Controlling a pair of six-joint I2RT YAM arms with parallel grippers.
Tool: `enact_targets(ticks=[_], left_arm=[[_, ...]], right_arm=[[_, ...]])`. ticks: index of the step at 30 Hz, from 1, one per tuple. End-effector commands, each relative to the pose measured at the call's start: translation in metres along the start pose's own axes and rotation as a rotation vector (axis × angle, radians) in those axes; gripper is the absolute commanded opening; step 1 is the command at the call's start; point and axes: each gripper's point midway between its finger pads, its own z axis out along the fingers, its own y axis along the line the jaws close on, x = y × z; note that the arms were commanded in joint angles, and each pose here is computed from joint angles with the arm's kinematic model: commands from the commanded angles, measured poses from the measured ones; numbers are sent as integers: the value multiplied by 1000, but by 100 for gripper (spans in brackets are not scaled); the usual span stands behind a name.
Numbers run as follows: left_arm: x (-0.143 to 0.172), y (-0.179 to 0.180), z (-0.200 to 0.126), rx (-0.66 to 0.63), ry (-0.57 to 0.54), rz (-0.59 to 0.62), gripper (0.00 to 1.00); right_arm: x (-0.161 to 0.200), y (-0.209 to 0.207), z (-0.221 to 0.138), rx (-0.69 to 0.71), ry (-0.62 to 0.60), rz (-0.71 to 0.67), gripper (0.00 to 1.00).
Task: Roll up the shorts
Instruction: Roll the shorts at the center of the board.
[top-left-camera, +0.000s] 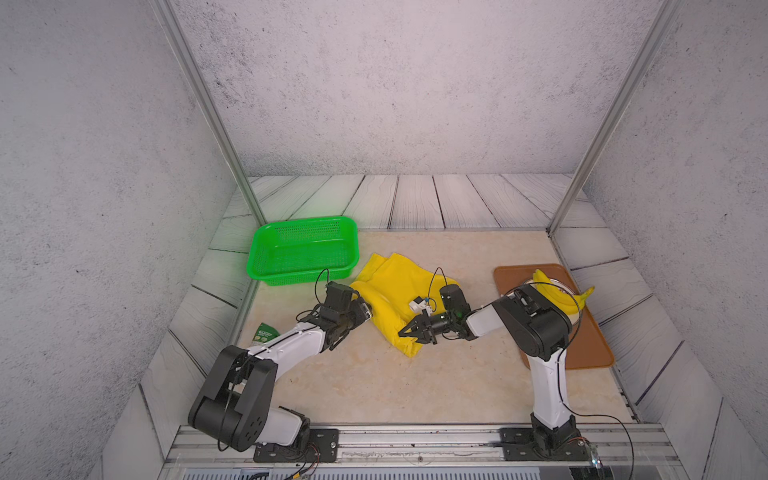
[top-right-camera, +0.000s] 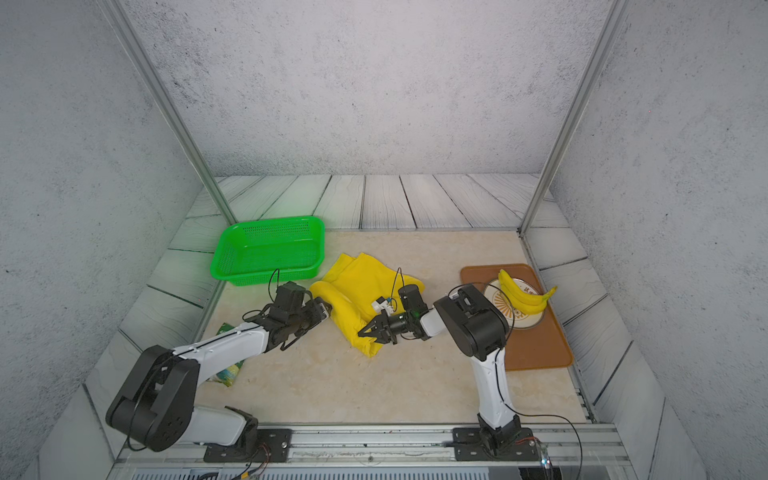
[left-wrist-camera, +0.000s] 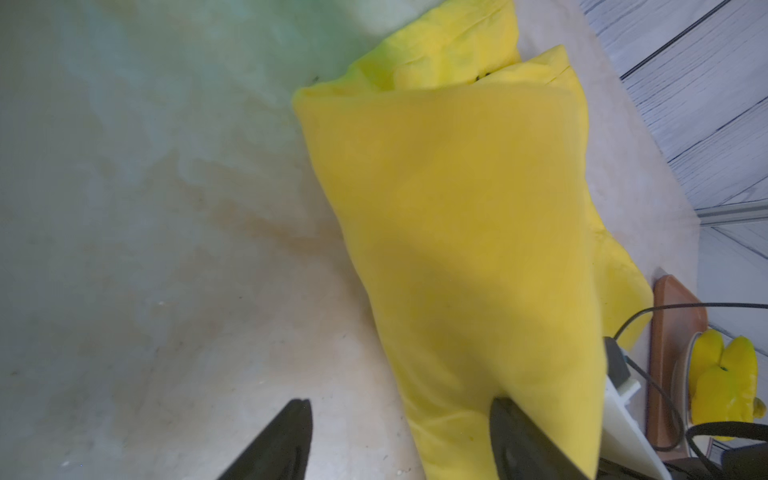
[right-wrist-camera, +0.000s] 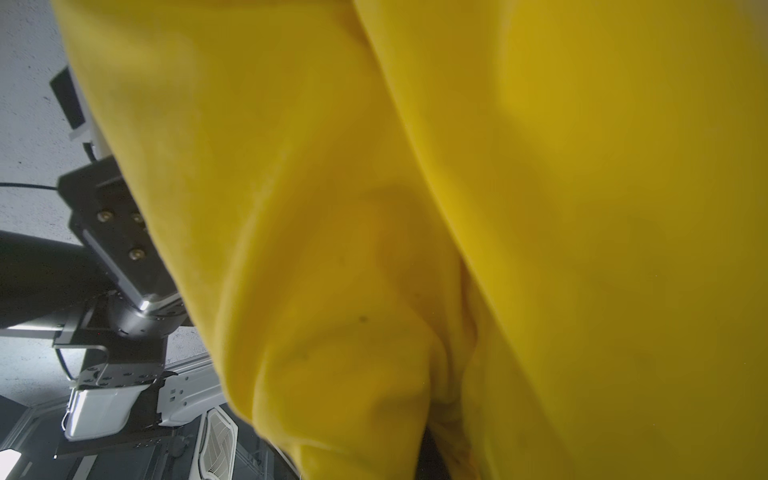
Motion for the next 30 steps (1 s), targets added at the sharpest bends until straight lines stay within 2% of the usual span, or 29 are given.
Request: enact_targets(ticks=[1, 5, 8, 15, 19, 21, 24, 27, 30], left_arm=[[-15, -14, 5, 19, -51, 27, 74], [-16, -18, 20, 23, -51, 38, 73], [-14, -10, 36, -42, -23, 44, 73], [-7, 4, 64, -131, 34, 51, 72], [0, 11, 74, -185, 81, 55, 71], [4, 13, 78, -192, 95, 57, 71], [11, 15, 79, -201, 116, 60, 70], [18, 14, 79, -205, 140, 67, 70], [25, 14, 78, -213, 158, 75, 70]], right_arm=[[-4, -33, -2, 61, -38, 130, 3], [-7, -34, -3, 55, -47, 138, 4], [-8, -33, -6, 53, -53, 139, 8], [-8, -27, -21, 105, -76, 105, 41], [-7, -12, -40, 167, -98, 36, 47], [-2, -4, -52, 231, -106, -4, 48], [9, 3, -75, 435, -124, -122, 49], [16, 9, -98, 646, -154, -264, 51], [21, 16, -105, 813, -168, -438, 53]])
